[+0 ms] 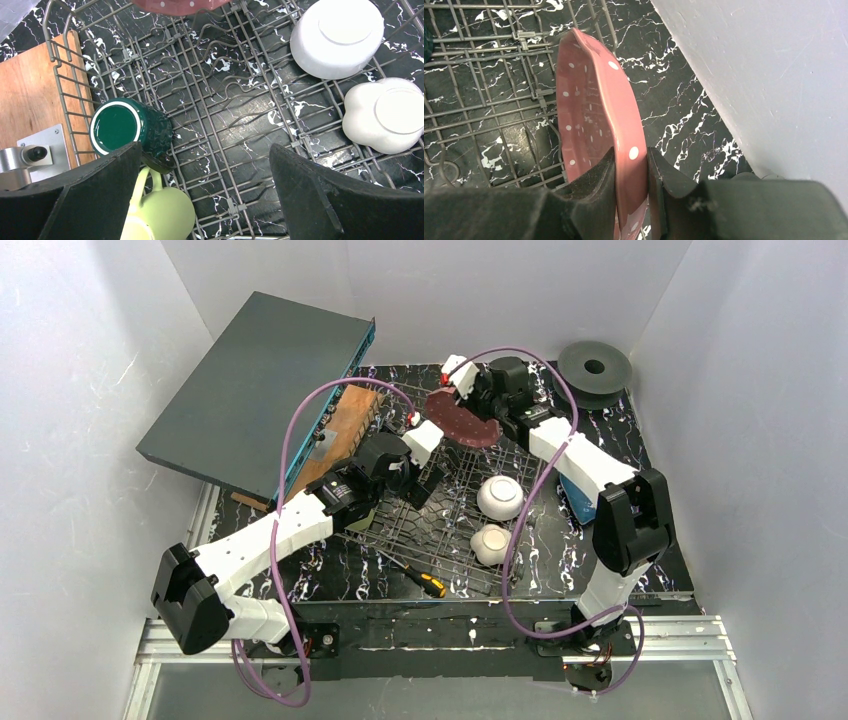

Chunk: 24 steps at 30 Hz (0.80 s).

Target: Load the mixed dishes into the dish rack

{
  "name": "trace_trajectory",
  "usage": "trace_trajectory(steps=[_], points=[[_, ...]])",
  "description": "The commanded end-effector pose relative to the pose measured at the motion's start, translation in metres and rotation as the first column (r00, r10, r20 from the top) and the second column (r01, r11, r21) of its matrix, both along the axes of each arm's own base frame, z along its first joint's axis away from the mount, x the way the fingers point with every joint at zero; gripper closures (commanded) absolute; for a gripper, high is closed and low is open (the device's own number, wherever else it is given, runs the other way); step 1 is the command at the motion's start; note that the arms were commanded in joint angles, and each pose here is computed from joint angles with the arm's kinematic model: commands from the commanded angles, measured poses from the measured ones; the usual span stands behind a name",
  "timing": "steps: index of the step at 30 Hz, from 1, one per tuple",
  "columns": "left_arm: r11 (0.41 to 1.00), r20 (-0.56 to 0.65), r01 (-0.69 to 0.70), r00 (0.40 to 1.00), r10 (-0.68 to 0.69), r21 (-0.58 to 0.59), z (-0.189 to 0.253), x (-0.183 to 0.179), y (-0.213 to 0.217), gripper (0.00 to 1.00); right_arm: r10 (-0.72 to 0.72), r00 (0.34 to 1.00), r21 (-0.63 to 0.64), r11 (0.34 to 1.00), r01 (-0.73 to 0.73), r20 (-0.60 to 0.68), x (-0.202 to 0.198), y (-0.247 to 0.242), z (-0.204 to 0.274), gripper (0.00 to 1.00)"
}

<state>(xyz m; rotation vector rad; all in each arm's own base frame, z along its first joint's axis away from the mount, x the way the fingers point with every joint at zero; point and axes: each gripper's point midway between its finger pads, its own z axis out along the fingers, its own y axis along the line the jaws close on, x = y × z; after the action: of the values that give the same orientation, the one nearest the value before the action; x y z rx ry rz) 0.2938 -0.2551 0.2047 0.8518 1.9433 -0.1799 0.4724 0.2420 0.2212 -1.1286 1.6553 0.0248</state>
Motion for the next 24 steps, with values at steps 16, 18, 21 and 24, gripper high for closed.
trace_trajectory(steps=[16, 18, 21, 24], points=[[1.000, 0.018, -0.011, 1.000, 0.011, -0.009, 0.008, -0.001, 0.003, 0.01, -0.033, 0.977, -0.074, 0.996, 0.049, 0.209, 0.008, 0.008, 0.024, 0.56], [1.000, 0.021, -0.009, 1.000, 0.009, -0.009, 0.009, -0.001, 0.002, 0.01, -0.052, 0.974, -0.051, 0.997, 0.065, 0.220, 0.008, 0.007, 0.028, 0.49], [1.000, 0.020, -0.007, 1.000, 0.007, -0.010, 0.009, -0.001, 0.002, 0.01, -0.066, 0.973, -0.022, 0.997, 0.073, 0.221, 0.008, 0.008, 0.034, 0.40], [1.000, 0.021, -0.007, 1.000, 0.008, -0.011, 0.009, -0.001, 0.002, 0.01, -0.073, 0.976, 0.001, 0.997, 0.075, 0.207, 0.007, 0.010, 0.040, 0.35]])
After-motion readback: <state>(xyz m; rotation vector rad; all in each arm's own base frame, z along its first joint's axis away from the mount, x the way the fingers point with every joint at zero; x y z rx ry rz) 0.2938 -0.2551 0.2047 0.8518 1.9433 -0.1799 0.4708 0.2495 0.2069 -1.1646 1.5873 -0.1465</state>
